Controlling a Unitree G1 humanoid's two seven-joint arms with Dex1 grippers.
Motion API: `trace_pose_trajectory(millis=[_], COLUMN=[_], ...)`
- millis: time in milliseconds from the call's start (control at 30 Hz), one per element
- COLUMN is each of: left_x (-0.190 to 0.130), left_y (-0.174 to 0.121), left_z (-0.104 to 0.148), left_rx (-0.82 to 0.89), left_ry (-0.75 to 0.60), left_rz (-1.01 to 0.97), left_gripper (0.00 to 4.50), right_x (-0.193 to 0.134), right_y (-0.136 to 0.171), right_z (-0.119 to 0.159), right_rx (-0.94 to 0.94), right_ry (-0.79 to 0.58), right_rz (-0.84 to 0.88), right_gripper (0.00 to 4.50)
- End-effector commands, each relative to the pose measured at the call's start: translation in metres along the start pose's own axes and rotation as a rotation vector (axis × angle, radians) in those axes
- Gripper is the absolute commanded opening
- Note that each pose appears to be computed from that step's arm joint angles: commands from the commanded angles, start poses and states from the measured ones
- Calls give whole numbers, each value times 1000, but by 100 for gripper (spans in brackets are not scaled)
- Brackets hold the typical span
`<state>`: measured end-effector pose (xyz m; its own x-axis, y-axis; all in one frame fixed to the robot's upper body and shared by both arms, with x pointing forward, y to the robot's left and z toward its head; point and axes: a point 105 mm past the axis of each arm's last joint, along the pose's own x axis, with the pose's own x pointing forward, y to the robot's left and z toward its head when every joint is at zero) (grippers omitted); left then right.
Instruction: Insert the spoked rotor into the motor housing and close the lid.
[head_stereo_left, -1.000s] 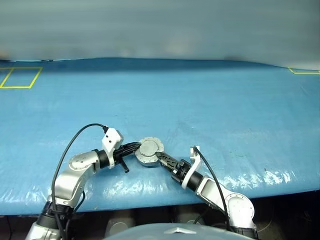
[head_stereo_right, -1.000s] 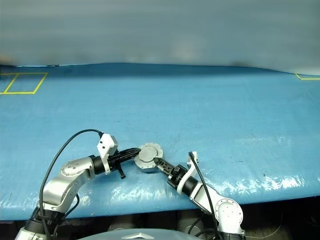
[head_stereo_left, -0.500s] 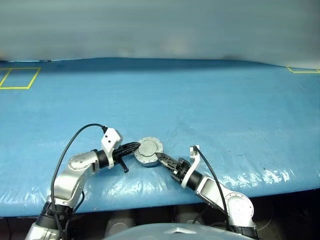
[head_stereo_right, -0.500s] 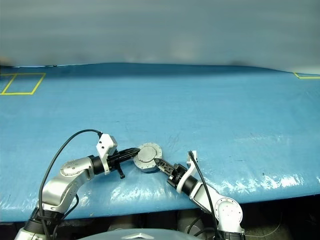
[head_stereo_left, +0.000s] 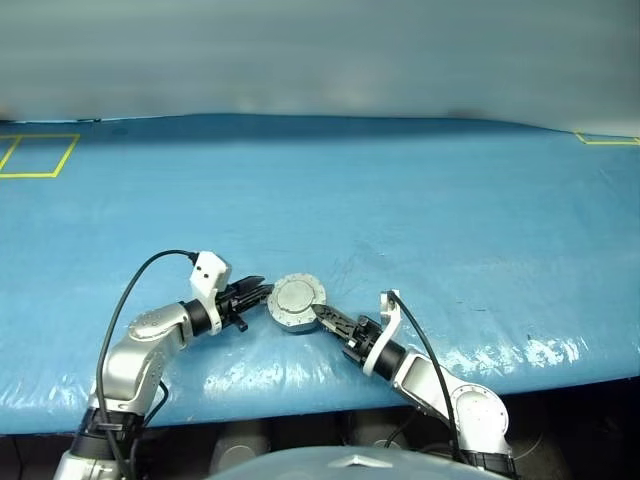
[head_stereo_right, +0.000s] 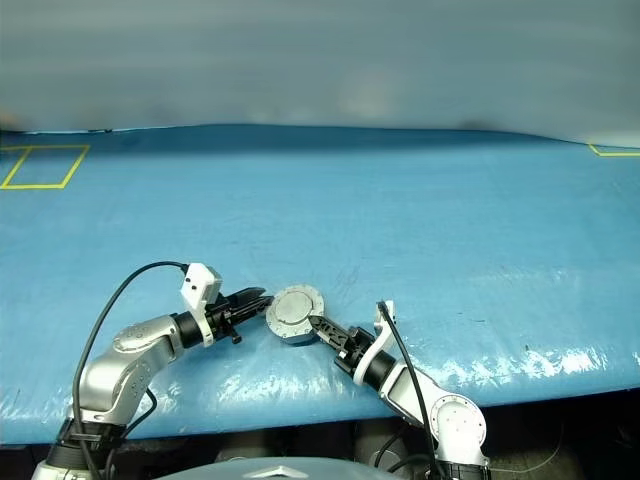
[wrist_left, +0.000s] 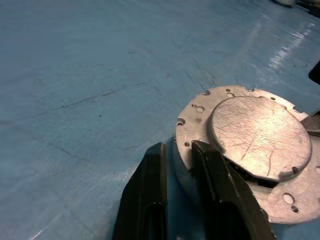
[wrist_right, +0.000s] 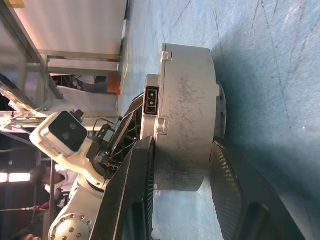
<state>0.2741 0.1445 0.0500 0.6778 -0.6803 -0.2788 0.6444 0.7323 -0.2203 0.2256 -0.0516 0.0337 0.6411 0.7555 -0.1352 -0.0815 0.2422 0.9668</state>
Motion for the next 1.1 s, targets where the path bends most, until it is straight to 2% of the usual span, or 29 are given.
trace_pose_trajectory(millis=[33,200,267,433,567,867,1100], left_x=[-8,-19,-22,-30,-35,-27,-23], left_y=[2,5,6,5,4,-14,-28], left_z=[20,28,31,43,46,27,36], left_rx=[-18,-105,-149,-311,-517,-891,-1063], left_ry=[-90,-179,-222,-379,-505,-574,-700], left_rz=[52,127,147,169,179,117,-9], left_gripper=[253,422,450,450,450,450,450], right_x=[1,5,7,11,15,30,42], right_y=[-2,6,9,17,27,52,82], right_z=[4,12,17,32,47,75,75], right_rx=[6,4,0,-6,-17,-34,-61], right_ry=[-12,-30,-42,-89,-134,-231,-207], right_rz=[-20,11,22,50,82,153,250], right_gripper=[121,121,121,121,121,121,121])
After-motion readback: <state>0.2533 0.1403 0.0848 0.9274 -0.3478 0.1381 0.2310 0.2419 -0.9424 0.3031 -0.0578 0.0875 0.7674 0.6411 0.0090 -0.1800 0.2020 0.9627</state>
